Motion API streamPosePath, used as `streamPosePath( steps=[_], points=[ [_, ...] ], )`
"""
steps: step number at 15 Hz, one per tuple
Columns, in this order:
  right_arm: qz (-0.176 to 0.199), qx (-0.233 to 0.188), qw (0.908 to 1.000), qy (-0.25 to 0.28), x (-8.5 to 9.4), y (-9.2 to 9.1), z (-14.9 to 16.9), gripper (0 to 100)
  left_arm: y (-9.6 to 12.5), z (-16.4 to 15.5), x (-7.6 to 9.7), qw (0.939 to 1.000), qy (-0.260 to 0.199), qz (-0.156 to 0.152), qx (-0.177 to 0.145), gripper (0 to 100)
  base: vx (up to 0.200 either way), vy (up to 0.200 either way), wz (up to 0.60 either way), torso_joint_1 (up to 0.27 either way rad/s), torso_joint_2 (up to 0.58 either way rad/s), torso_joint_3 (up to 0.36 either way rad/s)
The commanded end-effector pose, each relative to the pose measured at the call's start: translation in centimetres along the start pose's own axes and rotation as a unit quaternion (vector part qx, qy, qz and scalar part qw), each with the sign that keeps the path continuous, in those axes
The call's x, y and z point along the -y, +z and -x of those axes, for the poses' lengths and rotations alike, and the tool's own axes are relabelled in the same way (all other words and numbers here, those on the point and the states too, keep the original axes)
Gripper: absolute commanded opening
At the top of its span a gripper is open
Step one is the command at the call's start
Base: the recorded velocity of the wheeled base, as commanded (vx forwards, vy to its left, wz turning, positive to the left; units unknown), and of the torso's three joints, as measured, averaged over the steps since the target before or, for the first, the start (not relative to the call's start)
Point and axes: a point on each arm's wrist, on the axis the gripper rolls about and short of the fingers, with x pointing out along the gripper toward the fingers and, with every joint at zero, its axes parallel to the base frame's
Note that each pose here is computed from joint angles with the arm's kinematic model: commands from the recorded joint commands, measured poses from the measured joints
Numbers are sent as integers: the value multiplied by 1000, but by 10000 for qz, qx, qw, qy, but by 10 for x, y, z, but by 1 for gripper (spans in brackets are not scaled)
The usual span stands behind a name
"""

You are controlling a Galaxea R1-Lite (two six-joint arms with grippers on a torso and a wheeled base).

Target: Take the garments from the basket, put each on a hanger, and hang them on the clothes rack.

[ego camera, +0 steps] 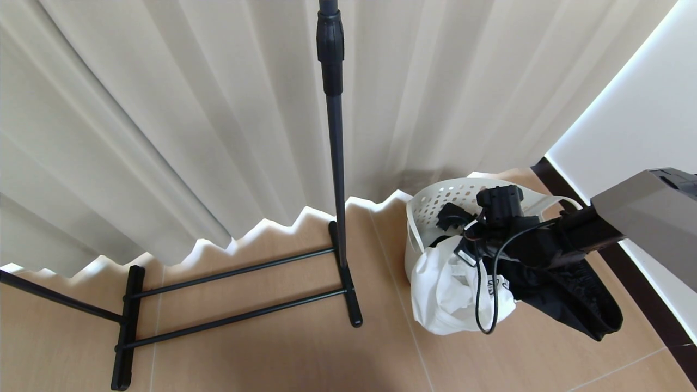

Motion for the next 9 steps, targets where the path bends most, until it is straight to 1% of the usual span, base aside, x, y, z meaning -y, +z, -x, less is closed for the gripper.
streamPosePath(
  steps=[1,2,3,4,5,6,7,8,9],
  points=[
    [-559,549,9969,-57,11,7,69,0,0,0,0,10000,0,1,-5,100,0,0,0,0,0,0],
    [-742,880,9933,120,10,9,106,0,0,0,0,10000,0,1,-5,100,0,0,0,0,0,0],
    [-894,1245,9878,293,9,11,139,0,0,0,0,10000,0,1,-5,100,0,0,0,0,0,0],
    [-1051,1521,9822,336,9,9,172,0,0,0,0,10000,0,1,-5,100,0,0,0,0,0,0],
    [-1175,1945,9731,374,2,6,217,0,0,0,0,10000,0,1,-5,100,0,0,0,0,0,0],
    [-1289,2360,9621,454,-5,5,251,0,0,0,0,10000,-22,-30,-22,100,0,0,0,0,0,0],
    [-1461,2786,9475,564,-9,3,282,0,0,0,0,10000,-22,-30,-14,100,0,0,0,0,0,0],
    [-1642,3052,9355,685,-12,-1,304,0,0,0,0,10000,-22,-30,-14,100,0,0,0,0,0,0],
    [-1756,3162,9294,742,-13,-5,312,0,0,0,0,10000,-22,-22,-22,100,0,0,0,0,0,0]
  ],
)
